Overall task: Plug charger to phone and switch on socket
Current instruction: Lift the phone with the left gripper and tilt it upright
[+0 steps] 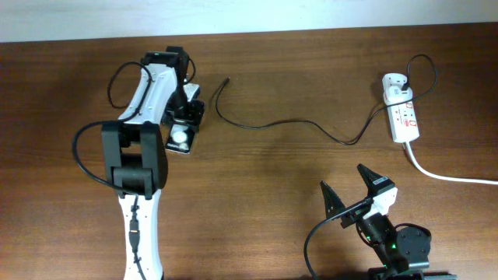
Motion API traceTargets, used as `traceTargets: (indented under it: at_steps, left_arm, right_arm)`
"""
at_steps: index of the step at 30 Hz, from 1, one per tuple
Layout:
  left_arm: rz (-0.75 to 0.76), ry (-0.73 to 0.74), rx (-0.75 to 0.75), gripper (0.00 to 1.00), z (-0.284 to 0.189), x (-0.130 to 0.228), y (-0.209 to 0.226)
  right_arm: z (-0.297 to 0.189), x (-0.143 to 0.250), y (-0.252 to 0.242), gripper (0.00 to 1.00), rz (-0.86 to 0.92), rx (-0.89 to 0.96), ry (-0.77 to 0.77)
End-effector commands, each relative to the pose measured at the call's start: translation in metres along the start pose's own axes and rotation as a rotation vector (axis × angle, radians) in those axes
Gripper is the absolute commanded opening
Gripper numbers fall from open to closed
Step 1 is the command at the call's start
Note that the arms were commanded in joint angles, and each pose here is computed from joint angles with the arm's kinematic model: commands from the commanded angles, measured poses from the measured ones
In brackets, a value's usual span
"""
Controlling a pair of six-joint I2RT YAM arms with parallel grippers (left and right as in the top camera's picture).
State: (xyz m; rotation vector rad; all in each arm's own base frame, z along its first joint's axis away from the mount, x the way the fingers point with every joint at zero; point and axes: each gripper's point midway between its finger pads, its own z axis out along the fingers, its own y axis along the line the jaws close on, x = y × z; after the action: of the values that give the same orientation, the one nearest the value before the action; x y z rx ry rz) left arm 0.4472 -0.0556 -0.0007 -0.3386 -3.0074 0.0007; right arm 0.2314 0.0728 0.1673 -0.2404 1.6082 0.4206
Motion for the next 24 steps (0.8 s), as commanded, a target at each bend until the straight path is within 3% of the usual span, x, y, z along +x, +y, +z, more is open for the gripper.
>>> traceTargets:
  at_steps: [1, 2, 3, 4, 9, 16, 22, 24]
  left_arm:
    - [-0.228, 0.129, 0.135, 0.76, 0.054, 0.013, -0.041]
    - [-0.256, 0.127, 0.132, 0.77, 0.054, 0.012, -0.044]
    - [-0.268, 0.127, 0.130, 0.95, 0.054, 0.011, -0.047]
    - [-0.287, 0.129, 0.132, 0.99, 0.054, 0.011, -0.049]
    - [-0.287, 0.094, 0.197, 0.99, 0.034, 0.000, -0.060]
    - [-0.376, 0.009, 0.034, 0.99, 0.008, -0.017, -0.030]
    - [-0.377, -0.065, 0.011, 0.99, 0.008, -0.034, -0.023]
    - [-0.304, -0.077, 0.011, 0.99, 0.008, -0.037, -0.024]
  right_arm:
    - [0.000, 0.002, 0.000, 0.99, 0.005, -0.001, 0.001]
    - [0.000, 0.002, 0.000, 0.99, 0.005, -0.001, 0.001]
    - [0.000, 0.002, 0.000, 0.99, 0.005, -0.001, 0.001]
    - [0.000, 0.002, 0.000, 0.99, 0.005, -0.001, 0.001]
    - [0.000, 0.002, 0.000, 0.99, 0.005, -0.001, 0.001]
    - [0.000, 0.002, 0.000, 0.99, 0.005, -0.001, 0.001]
    - [0.000, 0.002, 0.000, 0.98, 0.005, -0.001, 0.001]
    - [0.000, 0.002, 0.000, 0.99, 0.005, -0.001, 0.001]
